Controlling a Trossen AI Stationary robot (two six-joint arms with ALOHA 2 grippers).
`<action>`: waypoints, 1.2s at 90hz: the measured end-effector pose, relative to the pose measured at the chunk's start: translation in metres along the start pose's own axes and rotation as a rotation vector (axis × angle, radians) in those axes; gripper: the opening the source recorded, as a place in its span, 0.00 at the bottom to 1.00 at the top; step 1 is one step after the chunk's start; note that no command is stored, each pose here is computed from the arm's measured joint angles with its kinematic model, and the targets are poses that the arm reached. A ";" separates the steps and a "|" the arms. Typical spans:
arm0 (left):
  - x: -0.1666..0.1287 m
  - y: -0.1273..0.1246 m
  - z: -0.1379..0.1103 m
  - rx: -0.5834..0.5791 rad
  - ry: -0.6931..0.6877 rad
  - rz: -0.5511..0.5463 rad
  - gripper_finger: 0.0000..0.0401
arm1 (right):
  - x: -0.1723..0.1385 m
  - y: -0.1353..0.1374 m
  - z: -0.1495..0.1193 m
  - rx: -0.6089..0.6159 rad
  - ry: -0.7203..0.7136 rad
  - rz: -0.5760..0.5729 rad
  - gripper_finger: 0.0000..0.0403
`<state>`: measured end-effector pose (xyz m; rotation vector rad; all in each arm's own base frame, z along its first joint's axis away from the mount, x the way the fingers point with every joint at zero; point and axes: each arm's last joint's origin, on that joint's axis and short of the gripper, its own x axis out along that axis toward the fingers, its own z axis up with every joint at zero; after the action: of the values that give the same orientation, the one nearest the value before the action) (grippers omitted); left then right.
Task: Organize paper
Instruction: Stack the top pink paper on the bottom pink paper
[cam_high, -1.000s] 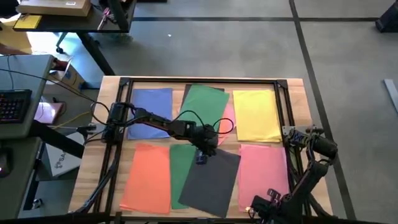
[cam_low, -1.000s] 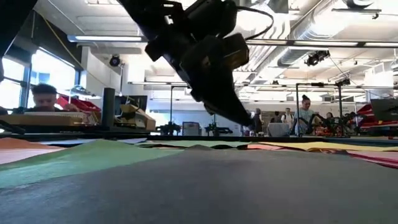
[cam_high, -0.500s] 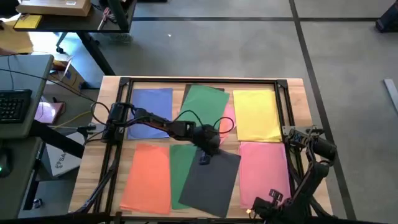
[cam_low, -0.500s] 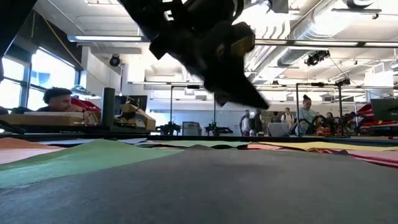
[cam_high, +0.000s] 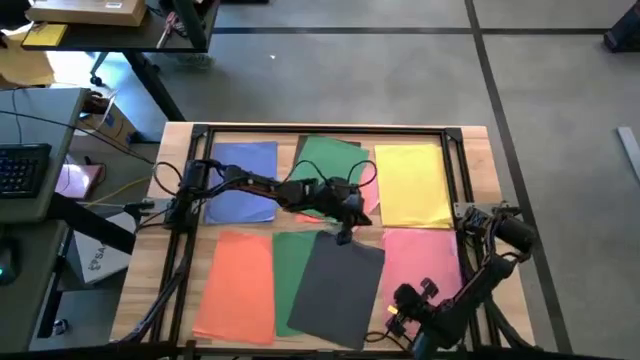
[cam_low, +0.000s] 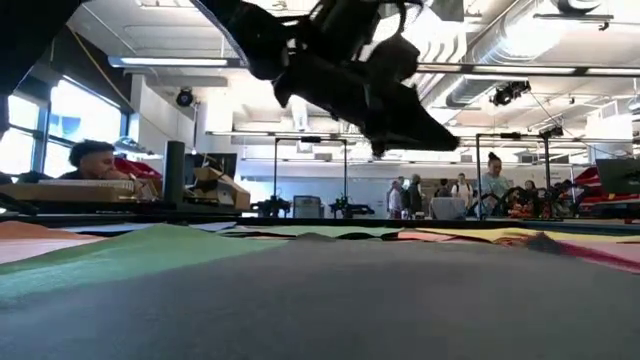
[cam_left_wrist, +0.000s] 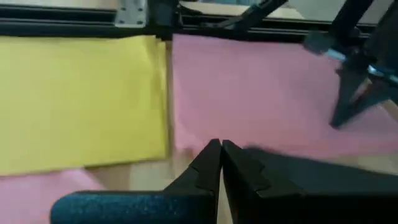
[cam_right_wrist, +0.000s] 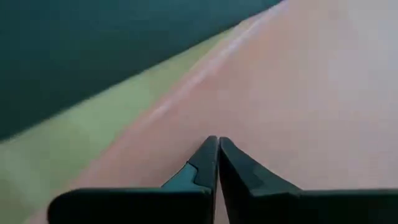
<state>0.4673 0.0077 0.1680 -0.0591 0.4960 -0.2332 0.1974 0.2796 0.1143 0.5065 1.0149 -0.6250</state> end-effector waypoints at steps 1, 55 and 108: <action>0.002 0.000 0.000 0.004 0.002 -0.003 0.00 | 0.000 0.000 0.000 0.001 0.001 0.005 0.00; 0.052 0.013 0.008 0.036 0.037 0.085 0.00 | -0.063 0.042 0.002 -0.004 0.157 0.068 0.00; 0.092 0.029 -0.037 -0.050 0.173 -0.001 0.00 | -0.037 0.026 -0.040 0.064 0.308 0.159 0.00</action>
<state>0.5342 0.0147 0.0894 -0.0881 0.6740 -0.2276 0.1763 0.3335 0.1324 0.7486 1.2331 -0.4463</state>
